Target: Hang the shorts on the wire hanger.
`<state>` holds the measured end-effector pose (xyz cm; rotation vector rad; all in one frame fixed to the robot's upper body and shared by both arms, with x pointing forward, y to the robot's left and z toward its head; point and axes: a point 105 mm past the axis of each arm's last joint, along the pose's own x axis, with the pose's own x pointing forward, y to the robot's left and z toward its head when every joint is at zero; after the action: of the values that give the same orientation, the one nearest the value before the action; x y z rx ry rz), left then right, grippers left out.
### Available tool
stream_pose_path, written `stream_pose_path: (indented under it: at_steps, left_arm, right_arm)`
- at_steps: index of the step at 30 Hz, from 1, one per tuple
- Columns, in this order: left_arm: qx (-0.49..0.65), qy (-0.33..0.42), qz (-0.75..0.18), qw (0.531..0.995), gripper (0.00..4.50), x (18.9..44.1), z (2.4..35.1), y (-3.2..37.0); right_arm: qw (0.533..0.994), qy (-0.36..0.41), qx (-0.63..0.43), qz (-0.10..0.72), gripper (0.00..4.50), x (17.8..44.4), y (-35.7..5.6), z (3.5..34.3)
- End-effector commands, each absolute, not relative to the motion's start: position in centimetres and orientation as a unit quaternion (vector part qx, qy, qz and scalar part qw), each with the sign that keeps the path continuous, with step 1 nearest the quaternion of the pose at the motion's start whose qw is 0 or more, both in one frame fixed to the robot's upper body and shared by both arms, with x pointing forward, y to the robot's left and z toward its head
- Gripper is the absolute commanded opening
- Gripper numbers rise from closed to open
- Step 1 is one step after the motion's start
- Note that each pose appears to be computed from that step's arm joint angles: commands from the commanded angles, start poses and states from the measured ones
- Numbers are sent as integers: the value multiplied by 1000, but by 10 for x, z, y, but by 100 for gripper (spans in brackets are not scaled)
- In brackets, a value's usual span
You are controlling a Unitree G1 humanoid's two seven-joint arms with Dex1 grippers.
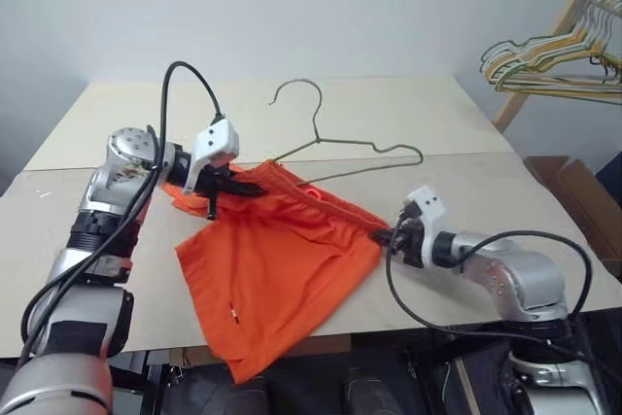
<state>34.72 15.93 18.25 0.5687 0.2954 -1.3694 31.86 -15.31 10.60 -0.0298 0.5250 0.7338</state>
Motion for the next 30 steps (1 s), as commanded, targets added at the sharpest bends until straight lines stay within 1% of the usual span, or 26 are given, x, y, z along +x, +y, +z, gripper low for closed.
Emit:
stream_pose_path:
  at_steps: [1,5,9,12,15,21,24,27,28,30]
  left_arm:
    - [289,120,-637,704,0,333,197,178]
    - [308,137,-640,690,0,329,189,185]
    - [301,146,-637,695,0,331,181,185]
    - [315,162,-611,708,0,337,172,187]
    - [307,171,-584,732,0,346,171,190]
    - [310,194,-595,716,0,338,164,199]
    - [309,186,-603,711,0,337,164,200]
    - [288,148,-596,735,0,344,172,196]
    - [282,152,-595,737,0,345,173,195]
    - [288,165,-601,727,0,342,170,196]
  right_arm:
    - [904,246,-34,348,1,323,-184,129]
    - [892,266,-60,361,1,322,-200,135]
    - [880,286,-89,368,1,319,-210,136]
    - [877,290,-102,370,1,317,-217,140]
    - [875,292,-111,370,1,315,-222,144]
    - [879,291,-122,358,1,315,-233,152]
    - [880,293,-123,353,1,316,-235,153]
    - [878,300,-127,351,1,316,-234,146]
    - [876,303,-127,352,1,315,-232,143]
    - [875,304,-128,355,1,314,-230,141]
